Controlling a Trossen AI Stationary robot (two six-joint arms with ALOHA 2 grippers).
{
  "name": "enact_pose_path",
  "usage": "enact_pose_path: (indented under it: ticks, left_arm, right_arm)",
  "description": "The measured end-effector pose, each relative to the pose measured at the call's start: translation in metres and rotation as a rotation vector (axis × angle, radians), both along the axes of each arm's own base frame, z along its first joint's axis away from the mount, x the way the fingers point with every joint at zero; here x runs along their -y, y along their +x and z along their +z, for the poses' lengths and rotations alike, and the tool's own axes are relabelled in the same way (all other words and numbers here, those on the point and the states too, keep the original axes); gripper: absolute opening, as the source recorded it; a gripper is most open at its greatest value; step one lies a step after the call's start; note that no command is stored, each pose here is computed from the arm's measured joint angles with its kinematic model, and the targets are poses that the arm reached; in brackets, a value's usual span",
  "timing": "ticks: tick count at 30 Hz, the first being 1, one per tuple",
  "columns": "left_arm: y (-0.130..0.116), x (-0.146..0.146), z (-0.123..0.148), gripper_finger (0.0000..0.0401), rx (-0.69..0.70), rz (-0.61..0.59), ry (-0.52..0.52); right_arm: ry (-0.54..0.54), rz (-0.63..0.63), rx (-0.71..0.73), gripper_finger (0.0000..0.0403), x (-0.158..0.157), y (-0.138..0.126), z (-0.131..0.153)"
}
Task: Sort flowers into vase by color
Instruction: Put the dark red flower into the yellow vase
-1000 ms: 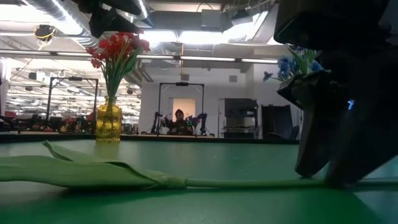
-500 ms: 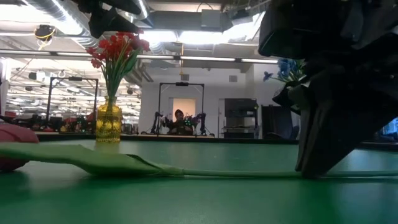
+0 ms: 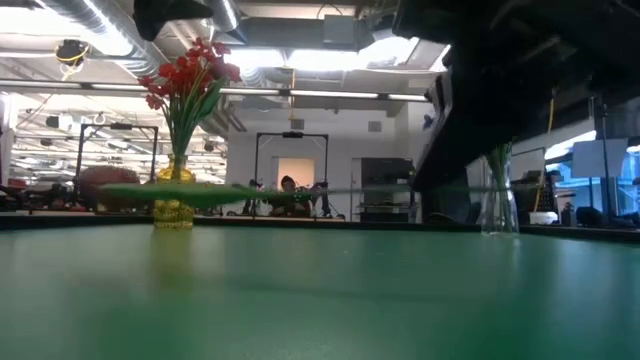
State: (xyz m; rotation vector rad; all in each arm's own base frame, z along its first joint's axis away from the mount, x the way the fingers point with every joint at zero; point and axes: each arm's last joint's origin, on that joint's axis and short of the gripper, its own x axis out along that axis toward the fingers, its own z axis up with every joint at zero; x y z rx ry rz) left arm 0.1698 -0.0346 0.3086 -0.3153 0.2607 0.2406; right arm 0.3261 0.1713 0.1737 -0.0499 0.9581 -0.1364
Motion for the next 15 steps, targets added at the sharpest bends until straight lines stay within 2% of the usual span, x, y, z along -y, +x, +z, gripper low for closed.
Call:
enact_pose_path:
  ticks: [6, 11, 15]
  left_arm:
    - [-0.007, 0.003, 0.005, 0.0234, 0.030, -0.022, -0.005]
    - [-0.013, 0.008, 0.008, 0.0234, 0.043, -0.064, 0.028]
    - [-0.026, 0.006, 0.020, 0.0234, 0.138, -0.062, 0.041]
  right_arm:
    - [0.000, -0.017, 0.057, 0.0000, 0.005, 0.004, 0.010]
    - [-0.045, -0.057, 0.113, 0.0000, 0.008, 0.001, 0.023]
    - [-0.074, -0.106, 0.202, 0.0000, 0.014, -0.005, 0.045]
